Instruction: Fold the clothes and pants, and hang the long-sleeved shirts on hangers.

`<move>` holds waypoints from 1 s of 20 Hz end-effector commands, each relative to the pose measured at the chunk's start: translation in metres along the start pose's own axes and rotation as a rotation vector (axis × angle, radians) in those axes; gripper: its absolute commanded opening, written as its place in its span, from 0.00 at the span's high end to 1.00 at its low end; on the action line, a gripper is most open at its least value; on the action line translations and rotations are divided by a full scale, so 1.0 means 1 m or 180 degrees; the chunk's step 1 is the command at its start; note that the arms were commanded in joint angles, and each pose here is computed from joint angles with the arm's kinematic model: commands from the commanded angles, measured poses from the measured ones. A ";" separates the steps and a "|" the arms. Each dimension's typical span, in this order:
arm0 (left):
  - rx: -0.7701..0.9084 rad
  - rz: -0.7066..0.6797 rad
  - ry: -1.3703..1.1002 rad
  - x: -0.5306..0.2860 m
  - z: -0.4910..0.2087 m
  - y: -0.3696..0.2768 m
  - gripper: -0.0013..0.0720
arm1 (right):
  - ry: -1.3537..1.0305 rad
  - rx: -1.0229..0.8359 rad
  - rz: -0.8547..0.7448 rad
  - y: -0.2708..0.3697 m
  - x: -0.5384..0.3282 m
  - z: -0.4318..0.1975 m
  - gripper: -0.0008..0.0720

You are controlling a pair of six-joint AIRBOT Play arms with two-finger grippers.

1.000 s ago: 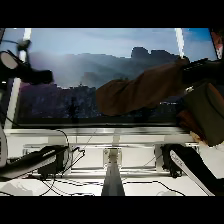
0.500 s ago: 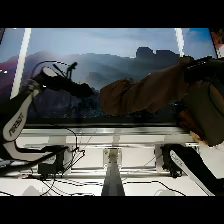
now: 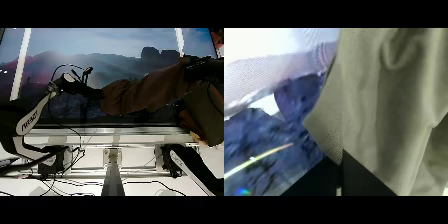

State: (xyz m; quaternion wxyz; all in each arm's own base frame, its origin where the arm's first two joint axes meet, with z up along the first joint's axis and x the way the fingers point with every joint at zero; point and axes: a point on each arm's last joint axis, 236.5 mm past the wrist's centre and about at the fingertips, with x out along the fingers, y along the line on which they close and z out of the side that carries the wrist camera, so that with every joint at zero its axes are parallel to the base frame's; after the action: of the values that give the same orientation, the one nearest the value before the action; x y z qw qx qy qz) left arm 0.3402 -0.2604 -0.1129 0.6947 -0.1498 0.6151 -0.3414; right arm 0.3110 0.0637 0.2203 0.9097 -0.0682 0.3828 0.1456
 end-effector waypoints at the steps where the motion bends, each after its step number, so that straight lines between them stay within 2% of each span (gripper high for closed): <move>1: 0.0142 0.0074 -0.0211 -0.003 0.024 -0.006 0.96 | 0.0005 -0.0006 -0.0023 -0.002 0.000 0.000 0.96; 3: 0.0440 0.0286 -0.0328 -0.026 0.044 -0.001 0.97 | 0.0019 -0.0029 -0.0097 -0.007 0.000 -0.001 0.96; 6: 0.0783 0.1140 -0.0626 -0.105 0.085 0.029 0.97 | 0.0058 -0.0076 -0.0272 -0.020 -0.001 -0.004 0.96; 9: 0.0922 0.2126 -0.1379 -0.248 0.126 0.042 0.96 | 0.0083 -0.0108 -0.0394 -0.030 0.000 -0.005 0.96; 11: 0.0951 0.2499 -0.2125 -0.348 0.135 0.021 0.96 | 0.0085 -0.0104 -0.0395 -0.031 0.004 -0.003 0.96; 15: 0.1135 0.2761 -0.3344 -0.489 0.101 -0.055 0.96 | -0.0283 0.0015 -0.0219 -0.019 0.010 0.026 0.96; 20: 0.1415 0.2998 -0.4449 -0.595 0.026 -0.142 0.96 | -0.0819 0.0226 0.0338 0.024 -0.022 0.067 0.96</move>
State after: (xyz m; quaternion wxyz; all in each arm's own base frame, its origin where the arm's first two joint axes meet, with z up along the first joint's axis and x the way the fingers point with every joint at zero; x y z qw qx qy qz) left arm 0.3777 0.0076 0.3604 0.9947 0.0765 0.0692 0.0010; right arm 0.3381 0.0740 0.2543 0.9385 -0.0387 0.3092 0.1485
